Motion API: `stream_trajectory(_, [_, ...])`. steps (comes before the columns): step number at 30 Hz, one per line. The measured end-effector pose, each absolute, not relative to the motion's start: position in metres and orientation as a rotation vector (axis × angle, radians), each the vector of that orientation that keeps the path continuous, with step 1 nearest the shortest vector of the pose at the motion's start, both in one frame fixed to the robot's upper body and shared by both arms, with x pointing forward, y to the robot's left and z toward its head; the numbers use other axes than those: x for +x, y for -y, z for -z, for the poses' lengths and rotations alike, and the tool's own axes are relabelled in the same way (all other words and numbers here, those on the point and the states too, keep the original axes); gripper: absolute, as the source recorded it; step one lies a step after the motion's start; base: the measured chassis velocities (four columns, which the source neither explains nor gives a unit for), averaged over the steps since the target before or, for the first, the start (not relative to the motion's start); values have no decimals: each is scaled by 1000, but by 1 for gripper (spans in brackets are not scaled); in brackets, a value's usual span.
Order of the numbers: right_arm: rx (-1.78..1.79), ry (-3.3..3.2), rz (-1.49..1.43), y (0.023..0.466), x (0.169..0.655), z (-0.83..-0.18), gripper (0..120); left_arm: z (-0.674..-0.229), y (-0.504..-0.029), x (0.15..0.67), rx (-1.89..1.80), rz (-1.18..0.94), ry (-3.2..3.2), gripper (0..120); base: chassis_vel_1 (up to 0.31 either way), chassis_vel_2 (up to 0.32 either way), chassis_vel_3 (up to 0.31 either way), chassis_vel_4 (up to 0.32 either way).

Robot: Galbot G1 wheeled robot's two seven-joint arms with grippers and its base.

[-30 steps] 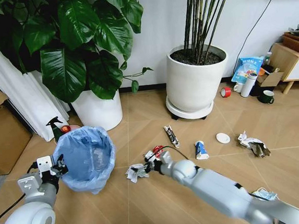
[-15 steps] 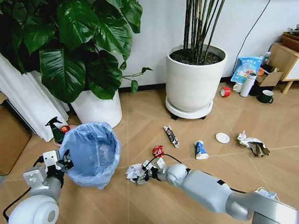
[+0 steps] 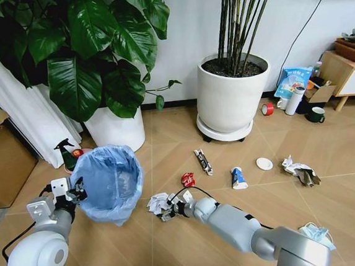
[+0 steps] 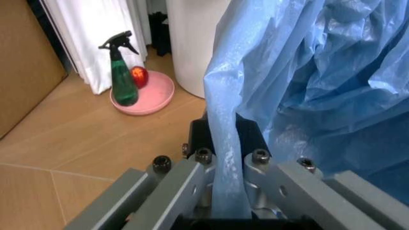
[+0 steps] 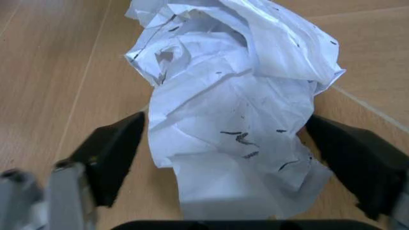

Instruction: Pick up the trash bin and place the garbage on the floor into it.

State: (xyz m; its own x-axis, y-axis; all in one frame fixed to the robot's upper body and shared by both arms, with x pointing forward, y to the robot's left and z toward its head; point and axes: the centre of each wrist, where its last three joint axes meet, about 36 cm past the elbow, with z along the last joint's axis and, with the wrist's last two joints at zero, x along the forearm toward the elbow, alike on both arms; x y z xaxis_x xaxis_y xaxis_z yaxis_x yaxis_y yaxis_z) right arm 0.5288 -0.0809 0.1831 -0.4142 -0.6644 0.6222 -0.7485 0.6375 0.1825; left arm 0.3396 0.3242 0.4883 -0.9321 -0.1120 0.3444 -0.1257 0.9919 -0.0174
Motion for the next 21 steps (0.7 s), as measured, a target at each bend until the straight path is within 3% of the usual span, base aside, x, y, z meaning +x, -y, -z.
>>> stream_trajectory(9, [1090, 2190, -160, 85, 530, -183, 57, -488, -325, 341, 169, -51, 2785, 0, 0, 0, 0, 0])
stream_trajectory(11, [1091, 2190, -158, 85, 530, -183, 45, -487, -325, 340, 168, -51, 2783, 0, 0, 0, 0, 0])
stream_trajectory(16, [1092, 2190, -159, 84, 530, -181, 34, -487, -325, 340, 166, -51, 2782, 0, 0, 0, 0, 0])
stream_trajectory(21, [1092, 2196, -161, 83, 530, -180, 14, -487, -324, 341, 163, -52, 2783, 0, 0, 0, 0, 0])
